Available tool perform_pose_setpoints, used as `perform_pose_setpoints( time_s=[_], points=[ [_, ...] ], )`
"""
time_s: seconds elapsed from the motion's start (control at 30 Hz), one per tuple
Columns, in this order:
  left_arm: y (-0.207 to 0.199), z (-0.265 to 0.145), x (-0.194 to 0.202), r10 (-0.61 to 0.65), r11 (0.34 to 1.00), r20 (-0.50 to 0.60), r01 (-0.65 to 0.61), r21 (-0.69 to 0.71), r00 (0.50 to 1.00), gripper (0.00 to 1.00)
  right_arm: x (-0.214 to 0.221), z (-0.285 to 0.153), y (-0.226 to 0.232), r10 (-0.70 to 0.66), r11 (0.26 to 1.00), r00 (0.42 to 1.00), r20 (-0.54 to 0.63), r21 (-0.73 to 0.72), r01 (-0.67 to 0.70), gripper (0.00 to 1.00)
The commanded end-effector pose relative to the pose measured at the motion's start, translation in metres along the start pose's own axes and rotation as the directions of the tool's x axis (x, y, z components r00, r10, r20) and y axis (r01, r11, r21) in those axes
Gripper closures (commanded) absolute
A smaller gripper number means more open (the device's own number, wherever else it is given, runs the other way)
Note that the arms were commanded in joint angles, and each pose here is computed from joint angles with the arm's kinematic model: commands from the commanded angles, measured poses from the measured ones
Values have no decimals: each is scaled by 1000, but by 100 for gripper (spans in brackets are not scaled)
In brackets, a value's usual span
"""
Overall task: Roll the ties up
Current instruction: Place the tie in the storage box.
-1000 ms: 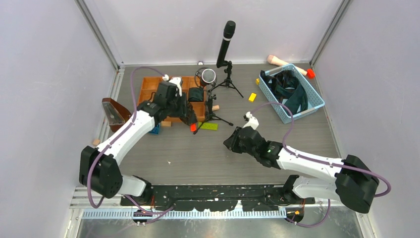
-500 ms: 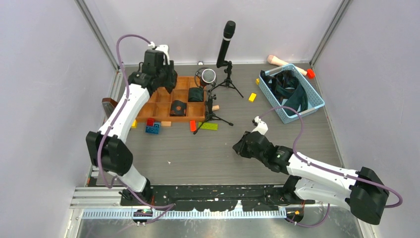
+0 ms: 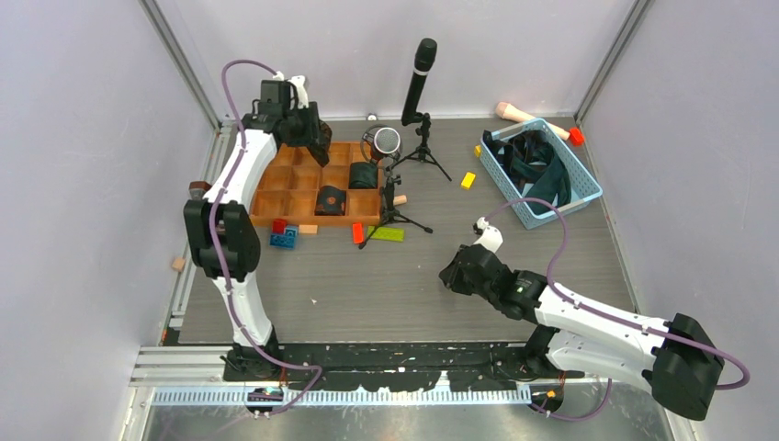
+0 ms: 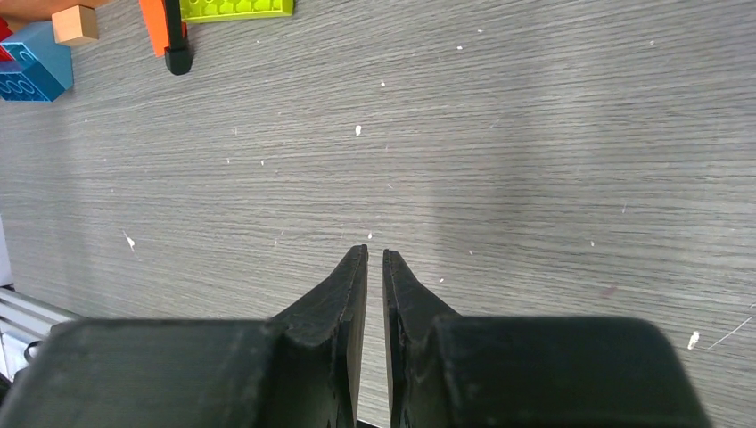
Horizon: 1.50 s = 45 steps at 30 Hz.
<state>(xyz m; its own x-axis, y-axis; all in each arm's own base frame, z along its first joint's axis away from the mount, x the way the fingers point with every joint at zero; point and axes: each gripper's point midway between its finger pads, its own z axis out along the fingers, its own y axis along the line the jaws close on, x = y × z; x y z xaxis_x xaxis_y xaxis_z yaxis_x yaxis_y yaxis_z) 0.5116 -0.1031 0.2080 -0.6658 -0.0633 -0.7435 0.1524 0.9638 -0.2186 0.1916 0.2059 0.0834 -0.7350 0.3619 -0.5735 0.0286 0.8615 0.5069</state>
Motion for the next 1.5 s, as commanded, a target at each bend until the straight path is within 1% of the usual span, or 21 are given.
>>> perform_pose_setpoints(
  time_s=[0.0,0.07,0.2,0.3,0.5,0.63,0.93,1.07,1.47],
  points=[
    [-15,2,-31,29,994,84,-38,102,996,57,-12,-1,-1,5,1000,999,45,18,-6,81],
    [-13,10,-33,29,992,90,-40,118,995,57,-12,0,-3,2,1000,999,41,28,-3,81],
    [-10,25,-38,-10,986,96,-7,168,995,58,-14,0,-4,-5,999,999,38,39,3,81],
    [-5,34,-41,-17,986,105,-1,166,994,57,-15,0,-5,-4,999,999,43,42,2,81],
    [13,44,-44,-30,992,104,18,122,994,58,-18,-2,-7,-9,999,999,43,49,7,81],
    [26,50,-33,-10,997,59,6,70,998,58,-18,-1,-9,-9,999,999,41,52,7,81],
    [49,63,-16,38,999,-9,-38,-25,999,58,-19,2,-4,-26,998,999,19,51,25,81],
    [58,69,-6,41,997,-37,-43,-65,999,58,-19,2,-4,-18,999,1000,17,50,17,81],
    [75,79,7,15,989,-55,-23,-146,998,58,-15,7,-2,-10,999,1000,1,44,10,81]
  ],
)
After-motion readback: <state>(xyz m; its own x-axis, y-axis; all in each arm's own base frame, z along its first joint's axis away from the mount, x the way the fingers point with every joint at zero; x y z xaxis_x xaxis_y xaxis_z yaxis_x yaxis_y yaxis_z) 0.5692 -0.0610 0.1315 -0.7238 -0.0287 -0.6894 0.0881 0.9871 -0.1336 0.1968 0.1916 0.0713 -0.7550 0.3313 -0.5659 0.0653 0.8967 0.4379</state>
